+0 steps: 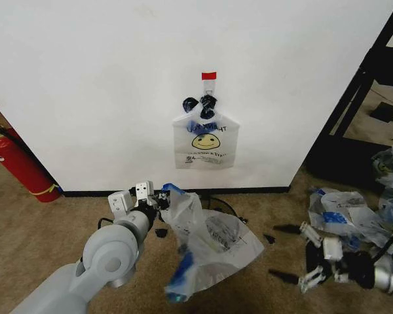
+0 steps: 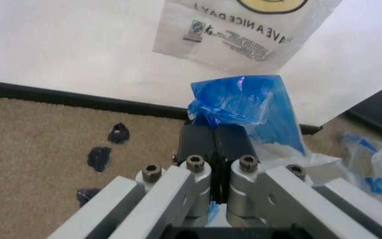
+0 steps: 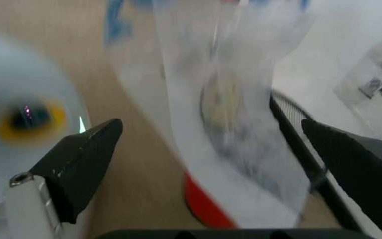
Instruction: Pick up the garbage bag from the wall and place it over the trash bin.
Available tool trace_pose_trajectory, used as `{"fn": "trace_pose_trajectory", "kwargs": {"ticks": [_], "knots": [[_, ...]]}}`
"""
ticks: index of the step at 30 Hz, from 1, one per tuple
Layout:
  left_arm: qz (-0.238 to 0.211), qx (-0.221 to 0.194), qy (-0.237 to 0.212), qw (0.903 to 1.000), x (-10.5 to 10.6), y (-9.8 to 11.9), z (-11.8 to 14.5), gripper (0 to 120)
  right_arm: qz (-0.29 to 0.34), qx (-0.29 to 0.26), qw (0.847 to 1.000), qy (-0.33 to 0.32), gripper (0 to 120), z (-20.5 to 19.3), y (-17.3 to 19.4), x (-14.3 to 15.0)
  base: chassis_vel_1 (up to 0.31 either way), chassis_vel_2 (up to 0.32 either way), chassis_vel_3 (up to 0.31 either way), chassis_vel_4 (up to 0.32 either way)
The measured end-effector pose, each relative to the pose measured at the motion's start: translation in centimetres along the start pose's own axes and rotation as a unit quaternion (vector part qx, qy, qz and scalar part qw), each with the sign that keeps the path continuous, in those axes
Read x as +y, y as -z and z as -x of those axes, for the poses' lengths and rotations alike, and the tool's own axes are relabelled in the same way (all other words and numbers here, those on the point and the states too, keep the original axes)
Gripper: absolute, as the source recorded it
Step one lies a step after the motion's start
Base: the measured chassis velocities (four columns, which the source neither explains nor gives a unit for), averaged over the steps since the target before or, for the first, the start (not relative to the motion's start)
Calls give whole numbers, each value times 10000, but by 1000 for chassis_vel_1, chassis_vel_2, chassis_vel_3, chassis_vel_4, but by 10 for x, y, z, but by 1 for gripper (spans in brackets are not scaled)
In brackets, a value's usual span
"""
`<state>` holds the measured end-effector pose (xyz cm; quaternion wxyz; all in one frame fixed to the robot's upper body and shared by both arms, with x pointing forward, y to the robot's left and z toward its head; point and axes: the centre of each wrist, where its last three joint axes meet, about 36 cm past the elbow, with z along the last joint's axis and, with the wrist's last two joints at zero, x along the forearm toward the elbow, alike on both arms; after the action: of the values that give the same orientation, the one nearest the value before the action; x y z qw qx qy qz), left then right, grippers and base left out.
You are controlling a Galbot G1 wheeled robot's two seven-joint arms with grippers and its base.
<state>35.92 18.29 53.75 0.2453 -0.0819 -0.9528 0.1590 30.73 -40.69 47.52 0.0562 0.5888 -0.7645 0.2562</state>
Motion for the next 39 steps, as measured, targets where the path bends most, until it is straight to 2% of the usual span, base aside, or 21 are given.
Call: {"fn": "trace_pose_trajectory", "kwargs": {"ticks": [4,10,14,18,23,27,32,34,39], "knots": [[0,10,-32,10000,-2,0,1,0,-698,361,9968,-149,100,12,-9,2,0,0,0,0],[-2,55,-43,10000,-2,-1,1,0,-1861,446,9812,-253,100,26,-10,10,0,0,0,0],[9,82,-75,9999,-4,-3,2,0,-2232,379,9736,-291,100,40,-11,17,0,0,0,0],[60,158,-160,9997,-9,-6,4,0,-2522,561,9658,-232,99,48,-19,25,0,0,0,0],[52,195,-187,9996,-10,-8,3,0,-2649,668,9618,-186,100,59,-33,28,0,0,0,0],[52,189,-205,9996,-11,-8,2,0,-2663,657,9613,-271,93,71,-44,32,0,0,0,0],[74,171,-236,9995,-12,-7,-2,0,-2664,526,9608,-558,71,96,-57,38,0,0,0,0],[75,176,-240,9995,-12,-7,-2,0,-2636,496,9615,-596,68,99,-58,40,0,0,0,0],[75,195,-249,9995,-12,-6,-3,0,-2506,458,9649,-637,47,108,-63,46,0,0,0,0]]}}
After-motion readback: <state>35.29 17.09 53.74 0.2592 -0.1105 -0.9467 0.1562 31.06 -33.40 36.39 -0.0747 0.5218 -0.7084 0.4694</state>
